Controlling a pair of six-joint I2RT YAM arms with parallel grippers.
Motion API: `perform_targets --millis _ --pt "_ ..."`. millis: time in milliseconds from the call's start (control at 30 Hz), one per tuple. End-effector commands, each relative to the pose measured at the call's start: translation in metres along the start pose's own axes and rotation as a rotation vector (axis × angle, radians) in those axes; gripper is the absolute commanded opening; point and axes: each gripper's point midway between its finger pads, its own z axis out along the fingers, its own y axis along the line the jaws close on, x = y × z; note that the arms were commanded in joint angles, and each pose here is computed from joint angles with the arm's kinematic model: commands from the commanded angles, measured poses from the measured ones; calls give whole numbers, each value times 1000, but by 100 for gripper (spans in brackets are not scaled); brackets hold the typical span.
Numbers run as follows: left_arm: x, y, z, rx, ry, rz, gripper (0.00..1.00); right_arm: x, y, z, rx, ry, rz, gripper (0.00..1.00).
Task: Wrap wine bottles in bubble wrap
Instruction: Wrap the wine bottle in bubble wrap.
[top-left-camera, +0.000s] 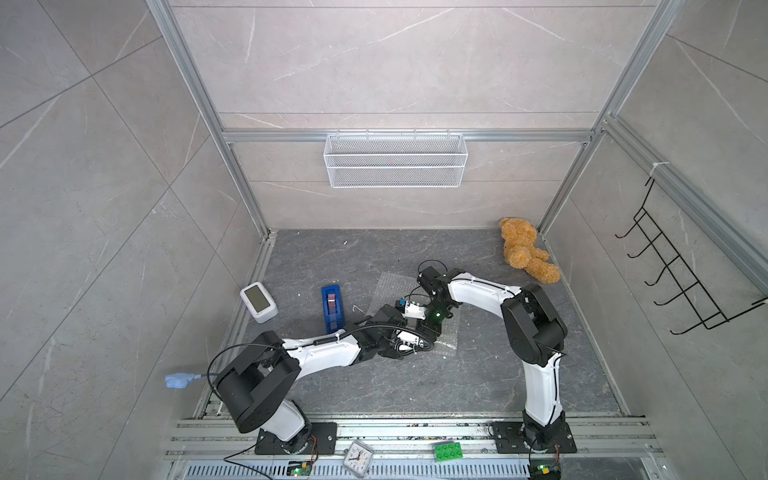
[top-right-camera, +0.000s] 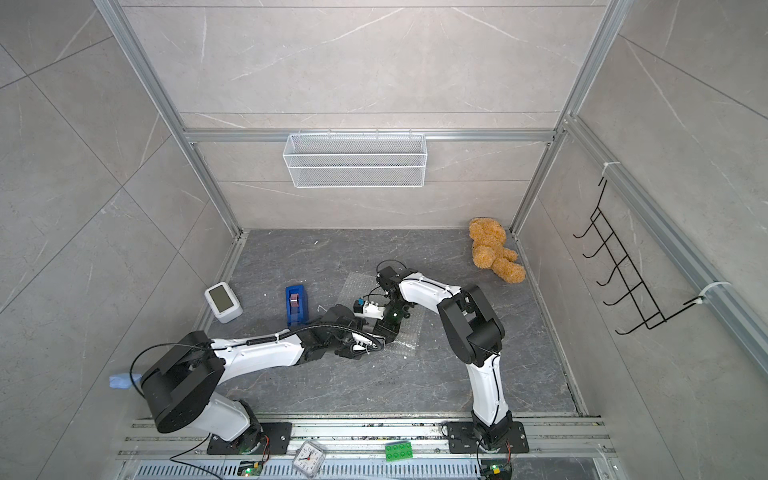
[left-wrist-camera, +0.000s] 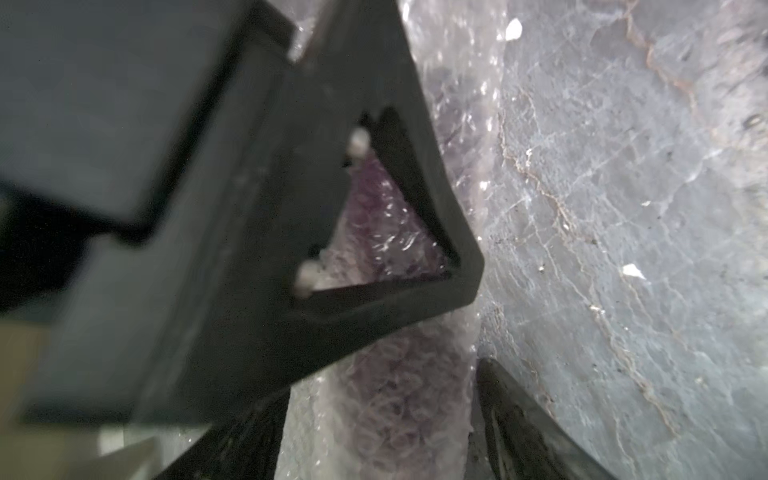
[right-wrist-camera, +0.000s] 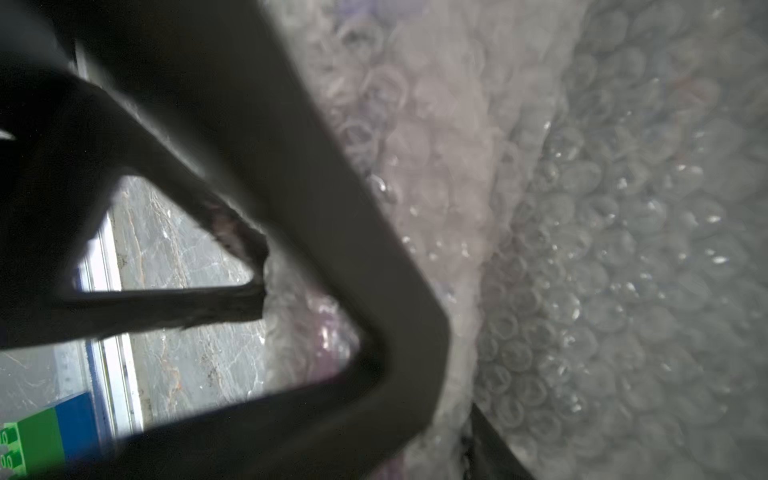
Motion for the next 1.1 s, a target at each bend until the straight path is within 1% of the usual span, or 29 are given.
perform_targets --millis 0,100,133,233,333,367,400,467,500,767,867,967,1067 --pt "-6 3 8 41 -38 43 75 30 7 16 -51 126 58 52" --pt "-4 -2 15 74 -40 39 74 29 7 15 -46 125 54 54" --pt "-3 -4 17 83 -39 36 72 29 6 14 -45 123 54 55" --pt "-1 -9 20 106 -33 24 61 27 5 12 -32 116 49 58" --pt "1 -17 17 134 -26 -3 53 23 4 6 -9 91 44 62" --pt "3 -22 16 148 -19 -17 51 21 3 3 -2 77 44 64" --pt "5 -26 14 163 -10 -30 49 19 2 -1 7 57 46 71" --pt "7 -35 11 187 6 -58 46 13 1 -9 14 15 50 80" --pt "8 -39 9 196 12 -72 44 11 1 -14 12 -7 56 82" --pt "6 -61 0 246 85 -192 40 -2 -3 -50 14 -190 118 85" --pt "3 -71 -5 286 117 -246 37 -3 -12 -70 80 -255 182 85" --pt "-1 -80 -14 359 143 -321 36 0 -23 -89 162 -317 245 84" --pt "-3 -89 -19 433 172 -371 35 10 -31 -104 293 -389 278 84"
